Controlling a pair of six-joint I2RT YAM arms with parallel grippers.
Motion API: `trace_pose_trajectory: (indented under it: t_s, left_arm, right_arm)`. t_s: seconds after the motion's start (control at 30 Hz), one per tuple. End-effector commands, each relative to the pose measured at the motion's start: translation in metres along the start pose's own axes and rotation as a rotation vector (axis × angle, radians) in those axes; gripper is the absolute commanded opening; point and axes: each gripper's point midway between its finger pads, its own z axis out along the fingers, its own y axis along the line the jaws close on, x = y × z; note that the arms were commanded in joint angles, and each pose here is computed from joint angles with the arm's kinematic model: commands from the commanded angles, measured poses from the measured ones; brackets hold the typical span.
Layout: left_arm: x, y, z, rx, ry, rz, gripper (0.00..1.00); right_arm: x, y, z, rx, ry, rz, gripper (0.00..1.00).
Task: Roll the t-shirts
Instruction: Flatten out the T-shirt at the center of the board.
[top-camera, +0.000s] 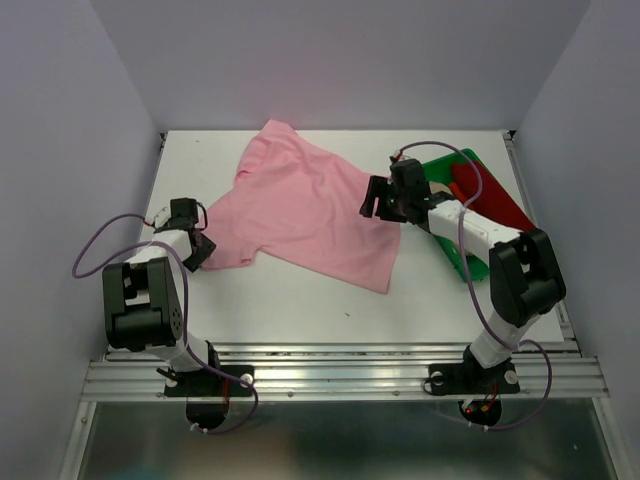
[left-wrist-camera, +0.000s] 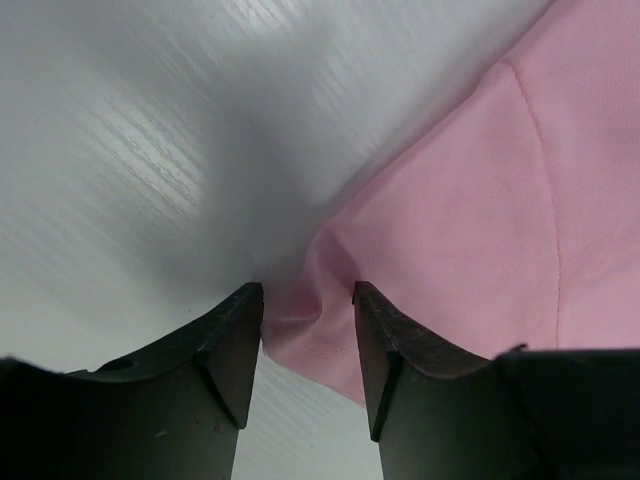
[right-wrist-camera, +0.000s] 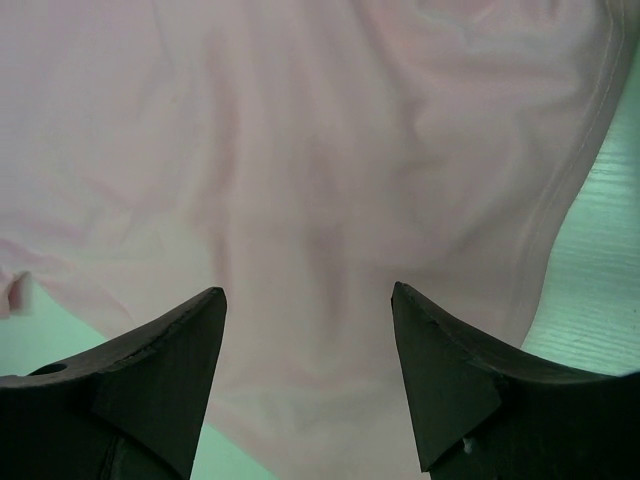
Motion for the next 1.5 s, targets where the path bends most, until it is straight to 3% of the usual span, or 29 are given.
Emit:
trace_pose_trajectory:
  t_s: [0.0, 0.13, 0.17, 0.2, 0.27, 0.37, 0.6, 0.73, 1.0, 1.17, 1.47]
  left_arm:
    - [0.013, 0.007, 0.013, -0.016, 0.030, -0.019, 0.50]
    - [0.018, 0.008, 0.014, -0.008, 0.037, -0.026, 0.33]
    - [0.017, 0.007, 0.011, -0.002, 0.032, -0.025, 0.20]
    - [0.016, 0.008, 0.009, -0.003, 0.029, -0.022, 0.17]
    - [0.011, 0.006, -0.001, 0.012, 0.014, -0.021, 0.00]
    - [-0.002, -0.002, -0.020, 0.063, -0.027, -0.024, 0.00]
    - [-0.031, -0.019, -0.066, 0.173, -0.110, -0.019, 0.00]
    - [-0.040, -0.027, -0.081, 0.215, -0.133, -0.008, 0.00]
    - [-0.042, -0.035, -0.086, 0.257, -0.129, 0.012, 0.00]
    - [-0.045, -0.034, -0.090, 0.256, -0.141, 0.028, 0.00]
    - [-0.046, -0.037, -0.094, 0.273, -0.141, 0.036, 0.00]
  right_arm:
    - [-0.018, 0.015, -0.015, -0.051, -0.063, -0.003, 0.73]
    - [-0.018, 0.014, -0.016, -0.047, -0.064, -0.004, 0.73]
    - [-0.018, 0.014, -0.017, -0.047, -0.065, -0.006, 0.73]
    - [-0.017, 0.014, -0.018, -0.047, -0.062, -0.006, 0.73]
    - [-0.013, 0.012, -0.018, -0.044, -0.049, -0.001, 0.73]
    - [-0.004, 0.008, -0.020, -0.036, -0.028, 0.011, 0.74]
    - [0.039, -0.010, -0.043, 0.012, 0.041, 0.067, 0.89]
    - [0.069, -0.009, -0.070, 0.029, 0.066, 0.138, 0.92]
    - [0.127, -0.025, -0.083, 0.126, 0.107, 0.210, 0.76]
    - [0.151, -0.030, -0.079, 0.139, 0.154, 0.267, 0.72]
    - [0.172, -0.044, -0.079, 0.160, 0.125, 0.431, 0.63]
